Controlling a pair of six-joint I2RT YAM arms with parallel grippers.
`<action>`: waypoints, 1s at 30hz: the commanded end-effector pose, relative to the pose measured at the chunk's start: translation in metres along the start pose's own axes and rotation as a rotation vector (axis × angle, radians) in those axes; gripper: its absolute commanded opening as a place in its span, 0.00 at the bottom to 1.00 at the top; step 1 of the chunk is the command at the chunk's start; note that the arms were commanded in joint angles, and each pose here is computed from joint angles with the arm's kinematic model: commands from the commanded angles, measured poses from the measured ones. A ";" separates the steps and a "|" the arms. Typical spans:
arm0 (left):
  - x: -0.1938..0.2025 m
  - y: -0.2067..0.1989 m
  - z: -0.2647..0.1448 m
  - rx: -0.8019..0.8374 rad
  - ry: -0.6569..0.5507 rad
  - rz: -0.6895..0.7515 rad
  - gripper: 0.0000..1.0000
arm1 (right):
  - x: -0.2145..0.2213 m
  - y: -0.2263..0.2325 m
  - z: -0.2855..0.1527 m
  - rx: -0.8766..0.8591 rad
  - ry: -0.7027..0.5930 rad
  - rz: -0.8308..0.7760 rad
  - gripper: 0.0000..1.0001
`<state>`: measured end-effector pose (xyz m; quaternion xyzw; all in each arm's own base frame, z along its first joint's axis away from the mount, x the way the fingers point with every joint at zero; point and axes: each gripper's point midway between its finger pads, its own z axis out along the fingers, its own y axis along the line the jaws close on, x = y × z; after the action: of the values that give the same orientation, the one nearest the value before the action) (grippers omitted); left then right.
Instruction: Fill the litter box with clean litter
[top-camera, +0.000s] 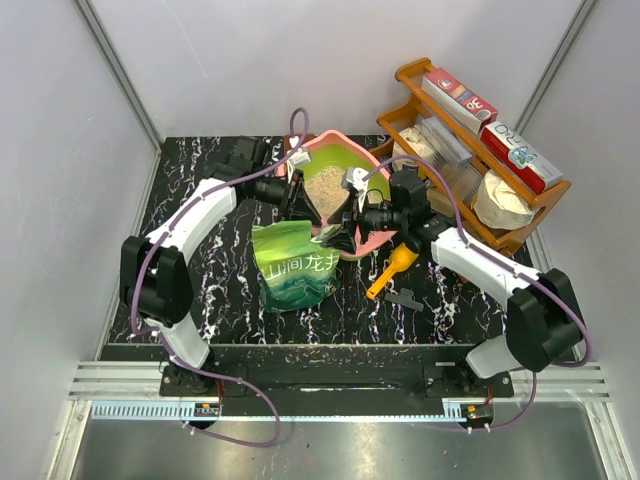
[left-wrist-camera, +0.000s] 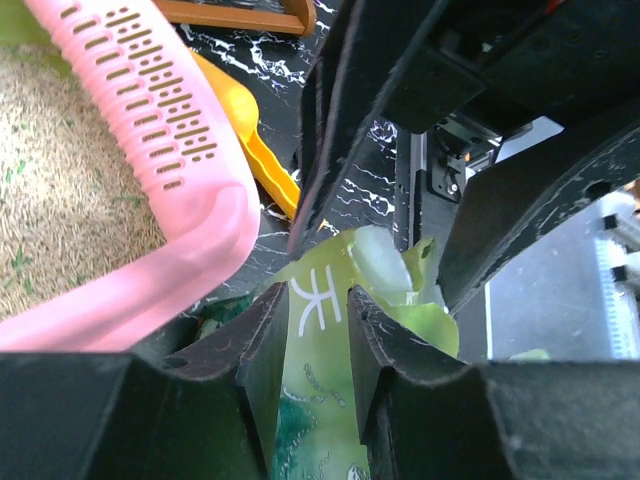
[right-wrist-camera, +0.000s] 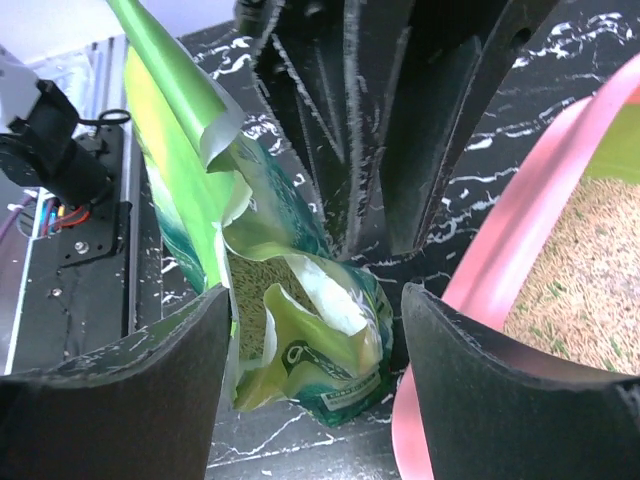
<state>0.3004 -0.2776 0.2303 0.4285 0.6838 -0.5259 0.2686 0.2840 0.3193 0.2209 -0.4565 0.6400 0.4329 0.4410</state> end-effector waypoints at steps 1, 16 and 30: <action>-0.017 -0.007 -0.018 0.040 -0.047 -0.033 0.35 | -0.028 0.010 0.003 -0.100 -0.124 -0.031 0.72; -0.023 0.019 -0.089 -0.222 -0.061 -0.046 0.39 | -0.011 0.025 -0.002 -0.212 -0.199 0.082 0.67; 0.033 -0.007 -0.179 -0.456 -0.074 -0.165 0.45 | -0.004 0.029 -0.003 -0.244 -0.230 0.121 0.31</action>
<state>0.3097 -0.1258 0.2586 0.2950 0.7960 -0.4173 0.3244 0.2586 0.3259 0.2180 -0.4060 0.5770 0.5795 0.4080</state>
